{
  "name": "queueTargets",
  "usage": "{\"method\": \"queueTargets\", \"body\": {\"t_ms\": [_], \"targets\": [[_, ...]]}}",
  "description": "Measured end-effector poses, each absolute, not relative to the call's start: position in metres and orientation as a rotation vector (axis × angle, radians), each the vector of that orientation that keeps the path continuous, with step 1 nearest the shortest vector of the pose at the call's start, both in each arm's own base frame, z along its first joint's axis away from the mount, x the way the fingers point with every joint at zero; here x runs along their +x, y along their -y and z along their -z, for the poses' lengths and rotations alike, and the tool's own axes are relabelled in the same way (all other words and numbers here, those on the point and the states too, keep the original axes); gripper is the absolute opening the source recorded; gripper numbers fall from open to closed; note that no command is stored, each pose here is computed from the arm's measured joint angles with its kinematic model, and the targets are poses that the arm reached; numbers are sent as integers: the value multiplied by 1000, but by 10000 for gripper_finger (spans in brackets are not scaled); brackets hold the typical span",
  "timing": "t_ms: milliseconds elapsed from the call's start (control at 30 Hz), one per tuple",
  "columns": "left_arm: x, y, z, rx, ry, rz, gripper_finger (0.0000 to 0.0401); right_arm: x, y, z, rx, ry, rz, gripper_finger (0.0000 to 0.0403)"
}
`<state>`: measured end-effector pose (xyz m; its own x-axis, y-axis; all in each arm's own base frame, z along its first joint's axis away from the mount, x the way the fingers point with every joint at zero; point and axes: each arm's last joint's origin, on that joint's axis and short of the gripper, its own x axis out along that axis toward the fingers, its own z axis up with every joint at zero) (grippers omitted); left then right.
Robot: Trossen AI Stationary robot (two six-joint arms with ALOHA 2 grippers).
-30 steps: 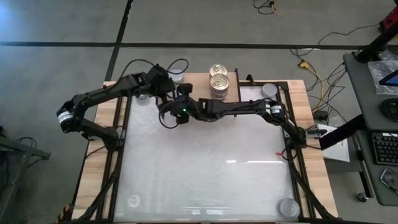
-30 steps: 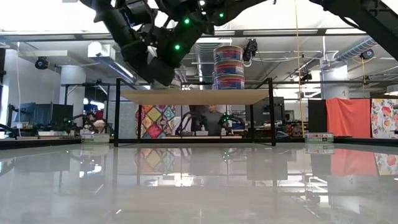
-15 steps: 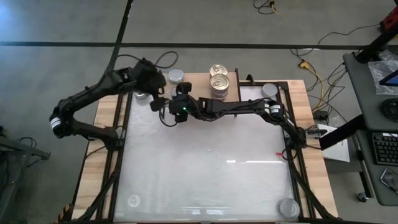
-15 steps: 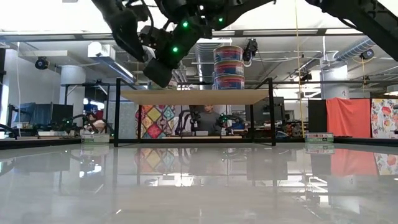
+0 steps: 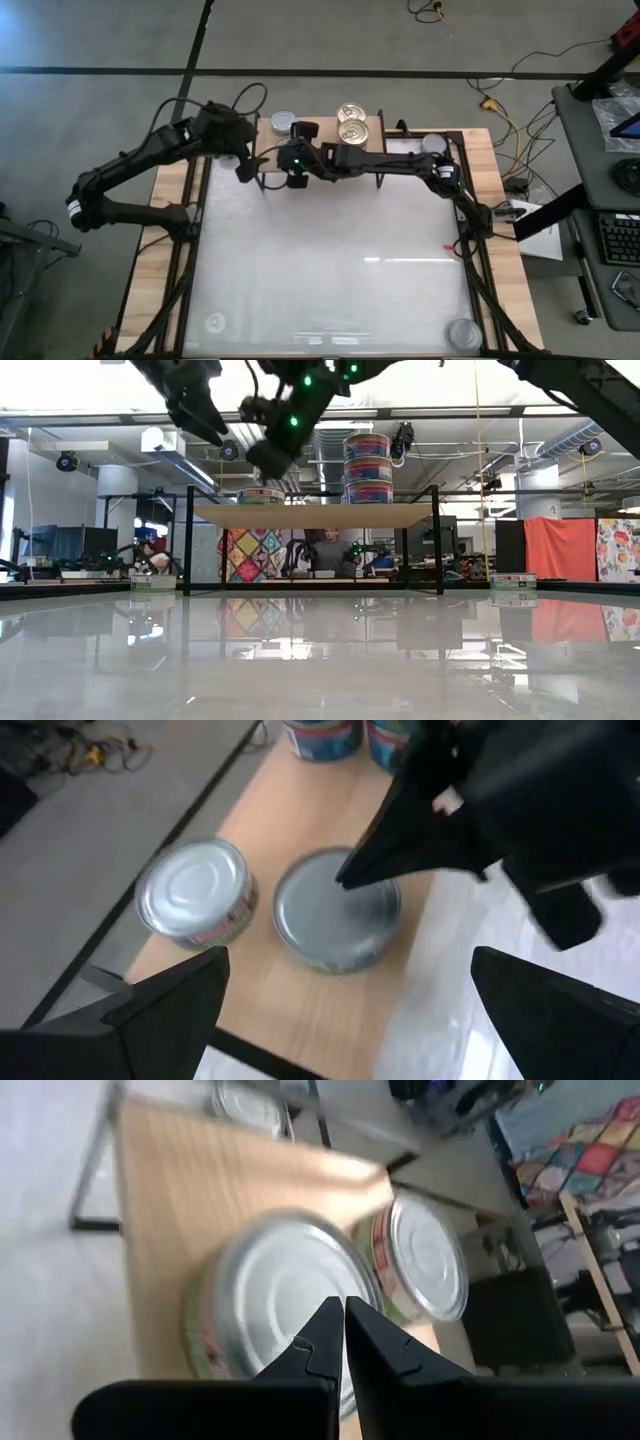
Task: Stack canned seafood by type on shelf
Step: Put the green tuna can on the shelf aligned with the other green tuna can, then adjust the green tuna cans on the shelf
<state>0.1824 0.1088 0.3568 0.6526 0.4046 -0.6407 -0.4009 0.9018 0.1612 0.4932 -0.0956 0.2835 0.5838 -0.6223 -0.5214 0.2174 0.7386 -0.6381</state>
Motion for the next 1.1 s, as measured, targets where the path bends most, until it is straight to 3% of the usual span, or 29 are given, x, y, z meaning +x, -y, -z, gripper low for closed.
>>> {"method": "queueTargets", "body": {"t_ms": [467, 767, 1100], "targets": [[199, -130, -354, 95, -669, -622, 398, 497, 97, -266, -531, -842, 446, 9], [216, -148, -338, 101, -707, -666, 363, 500, 101, -267, -565, -817, 440, 9], [214, -173, -347, 42, -527, -684, 350, 494, 82, -299, -511, -781, 429, 9]]}}
